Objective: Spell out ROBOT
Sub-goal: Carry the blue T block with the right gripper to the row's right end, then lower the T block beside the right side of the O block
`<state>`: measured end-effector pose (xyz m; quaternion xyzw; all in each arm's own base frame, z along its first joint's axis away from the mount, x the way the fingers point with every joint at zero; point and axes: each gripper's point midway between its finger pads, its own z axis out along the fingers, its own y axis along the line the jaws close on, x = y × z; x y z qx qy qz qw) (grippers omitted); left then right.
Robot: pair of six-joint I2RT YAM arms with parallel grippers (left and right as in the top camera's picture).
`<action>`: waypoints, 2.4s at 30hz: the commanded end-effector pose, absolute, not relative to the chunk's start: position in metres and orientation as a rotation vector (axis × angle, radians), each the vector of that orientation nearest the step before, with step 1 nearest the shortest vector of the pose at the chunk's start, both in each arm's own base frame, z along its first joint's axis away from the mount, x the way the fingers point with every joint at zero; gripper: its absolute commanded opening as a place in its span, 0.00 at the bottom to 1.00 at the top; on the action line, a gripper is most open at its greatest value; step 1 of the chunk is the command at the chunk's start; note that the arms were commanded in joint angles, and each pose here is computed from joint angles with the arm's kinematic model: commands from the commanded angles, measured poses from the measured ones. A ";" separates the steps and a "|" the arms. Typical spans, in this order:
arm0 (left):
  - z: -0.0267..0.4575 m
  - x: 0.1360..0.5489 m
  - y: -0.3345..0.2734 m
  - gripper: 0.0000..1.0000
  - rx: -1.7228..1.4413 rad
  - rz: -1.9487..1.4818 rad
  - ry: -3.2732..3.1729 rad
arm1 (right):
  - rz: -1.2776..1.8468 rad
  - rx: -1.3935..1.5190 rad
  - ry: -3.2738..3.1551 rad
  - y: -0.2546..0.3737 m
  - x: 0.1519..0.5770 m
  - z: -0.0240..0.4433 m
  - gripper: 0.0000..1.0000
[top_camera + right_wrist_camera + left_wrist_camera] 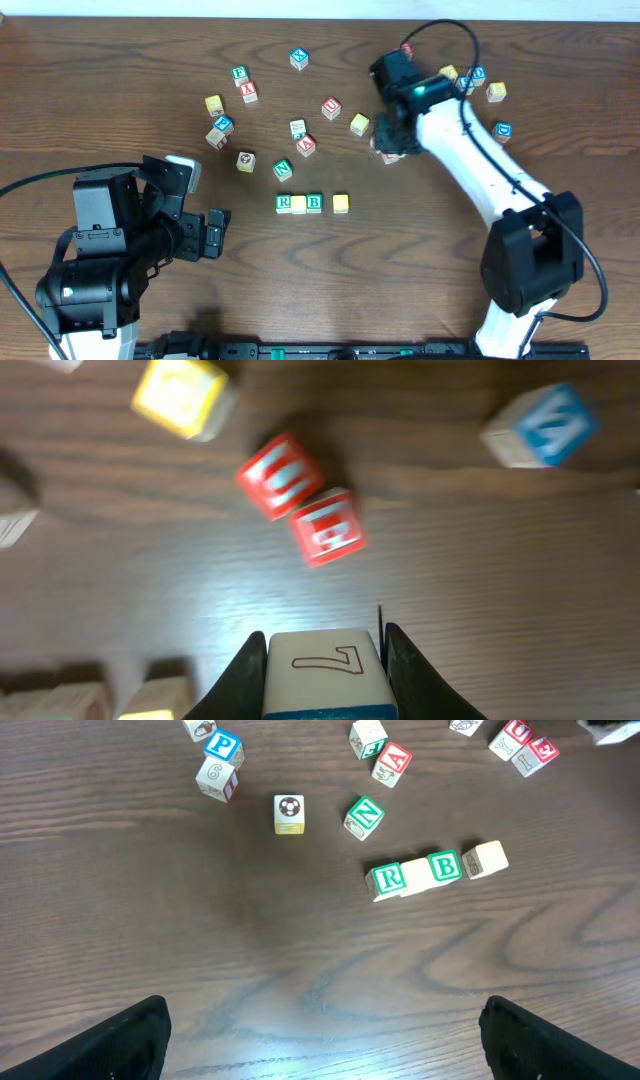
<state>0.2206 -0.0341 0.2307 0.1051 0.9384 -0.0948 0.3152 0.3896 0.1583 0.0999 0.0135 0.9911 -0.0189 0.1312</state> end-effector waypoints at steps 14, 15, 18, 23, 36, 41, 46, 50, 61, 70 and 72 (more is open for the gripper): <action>0.234 0.221 -0.035 0.97 0.287 -0.256 2.462 | -0.073 -0.034 2.919 0.200 0.334 0.045 0.01; 0.234 0.221 -0.035 0.97 0.287 -0.256 2.462 | -0.070 -0.040 2.919 0.204 0.331 0.043 0.01; 0.234 0.221 -0.035 0.97 0.287 -0.256 2.462 | -0.059 -0.066 2.911 0.214 0.324 0.039 0.01; 0.234 0.221 -0.035 0.97 0.287 -0.256 2.462 | -0.076 -0.068 2.908 0.215 0.319 0.033 0.01; 0.234 0.221 -0.035 0.97 0.287 -0.256 2.462 | -0.087 -0.051 2.927 0.208 0.308 0.014 0.01; 0.234 0.221 -0.035 0.97 0.287 -0.256 2.462 | -0.069 -0.055 2.909 0.210 0.312 0.013 0.01; 0.234 0.221 -0.035 0.97 0.287 -0.256 2.462 | -0.052 -0.075 2.886 0.214 0.318 0.014 0.02; 0.234 0.221 -0.035 0.97 0.287 -0.256 2.462 | -0.045 -0.085 2.876 0.215 0.320 0.014 0.01; 0.234 0.221 -0.035 0.97 0.287 -0.256 2.462 | 0.014 -0.170 2.875 0.226 0.320 0.015 0.01; 0.234 0.221 -0.035 0.97 0.287 -0.256 2.462 | 0.032 -0.201 2.874 0.232 0.317 0.015 0.01; 0.234 0.221 -0.035 0.97 0.287 -0.256 2.462 | 0.067 -0.207 2.884 0.236 0.315 0.014 0.01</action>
